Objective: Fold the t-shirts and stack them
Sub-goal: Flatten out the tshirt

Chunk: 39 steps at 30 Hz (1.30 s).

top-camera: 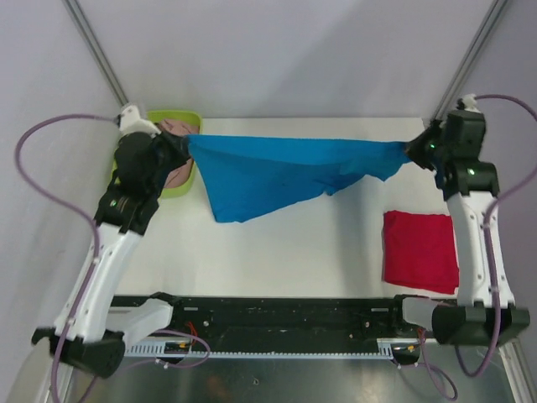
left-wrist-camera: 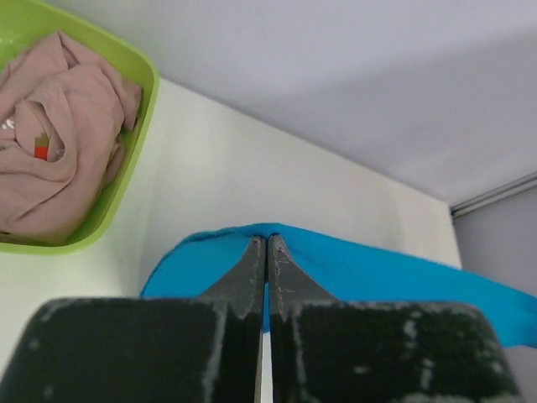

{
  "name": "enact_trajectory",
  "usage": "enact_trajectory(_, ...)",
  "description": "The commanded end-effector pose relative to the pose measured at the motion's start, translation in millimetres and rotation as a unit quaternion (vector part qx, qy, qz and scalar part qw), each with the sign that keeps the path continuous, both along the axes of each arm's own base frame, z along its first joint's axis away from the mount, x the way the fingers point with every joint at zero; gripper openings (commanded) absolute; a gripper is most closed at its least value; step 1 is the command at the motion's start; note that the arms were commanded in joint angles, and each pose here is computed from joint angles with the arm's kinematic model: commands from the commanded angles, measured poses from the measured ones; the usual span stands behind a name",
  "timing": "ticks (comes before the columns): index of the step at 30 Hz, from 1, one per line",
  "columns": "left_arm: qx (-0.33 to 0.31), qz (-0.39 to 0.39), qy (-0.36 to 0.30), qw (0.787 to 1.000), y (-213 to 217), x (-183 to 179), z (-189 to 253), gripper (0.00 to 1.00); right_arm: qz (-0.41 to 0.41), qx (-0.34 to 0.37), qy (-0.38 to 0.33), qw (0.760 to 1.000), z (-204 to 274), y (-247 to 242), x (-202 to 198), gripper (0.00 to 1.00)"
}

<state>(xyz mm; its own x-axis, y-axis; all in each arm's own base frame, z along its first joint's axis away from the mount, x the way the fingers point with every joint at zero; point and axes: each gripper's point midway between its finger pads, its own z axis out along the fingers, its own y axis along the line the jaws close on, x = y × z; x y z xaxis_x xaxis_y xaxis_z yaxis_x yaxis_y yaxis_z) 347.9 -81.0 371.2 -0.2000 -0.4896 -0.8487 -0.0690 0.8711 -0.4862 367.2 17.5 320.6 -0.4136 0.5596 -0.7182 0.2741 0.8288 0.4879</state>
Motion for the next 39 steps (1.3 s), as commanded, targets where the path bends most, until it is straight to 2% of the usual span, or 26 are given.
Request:
enact_trajectory(1, -0.013, 0.032, -0.053, 0.998, 21.8, -29.4, 31.3, 0.0, -0.021, 0.017, -0.044, 0.999, 40.5, -15.9, -39.2, 0.0)
enact_trajectory(5, -0.029, 0.037, -0.08, 0.996, 23.6, -32.1, 58.5, 0.0, -0.017, 0.026, -0.119, 0.992, 86.0, -17.3, -47.2, 0.0)
enact_trajectory(9, -0.038, 0.036, -0.077, 0.996, 13.7, -1.1, 73.4, 0.0, -0.015, 0.04, -0.177, 0.983, 114.2, -18.2, -22.0, 0.0)
enact_trajectory(17, -0.066, 0.02, -0.066, 0.995, -12.8, 113.1, 86.3, 0.0, -0.014, 0.085, -0.197, 0.977, 98.7, -28.2, 92.9, 0.0)
enact_trajectory(20, -0.082, -0.002, -0.091, 0.992, -19.5, 161.3, 108.9, 0.0, -0.003, 0.096, -0.203, 0.975, 102.2, -27.1, 133.1, 0.0)
enact_trajectory(23, -0.107, -0.031, -0.134, 0.985, -20.8, 198.1, 140.4, 0.0, 0.0, 0.091, -0.233, 0.968, 133.1, -29.8, 157.8, 0.0)
enact_trajectory(26, -0.128, -0.049, -0.184, 0.973, -15.6, 207.7, 175.2, 0.0, 0.002, 0.088, -0.292, 0.952, 191.7, -35.1, 157.6, 0.0)
enact_trajectory(29, -0.145, -0.051, -0.229, 0.961, 2.9, 190.4, 211.1, 0.0, 0.002, 0.087, -0.342, 0.936, 240.9, -40.3, 138.3, 0.0)
enact_trajectory(31, -0.147, -0.045, -0.251, 0.956, 16.7, 173.7, 228.6, 0.0, 0.001, 0.085, -0.356, 0.931, 254.1, -41.7, 123.8, 0.0)
enact_trajectory(33, -0.143, -0.037, -0.25, 0.957, 27.4, 162.8, 229.2, 0.0, 0.0, 0.083, -0.345, 0.935, 245.3, -41.5, 116.0, 0.0)
enact_trajectory(35, -0.139, -0.026, -0.227, 0.964, 33.3, 159.1, 210.2, 0.0, -0.002, 0.086, -0.309, 0.947, 213.8, -42.1, 115.9, 0.0)
enact_trajectory(39, -0.144, -0.02, -0.115, 0.983, 30.7, 167.0, 113.7, 0.0, -0.015, 0.097, -0.201, 0.975, 108.5, -44.3, 117.0, 0.0)
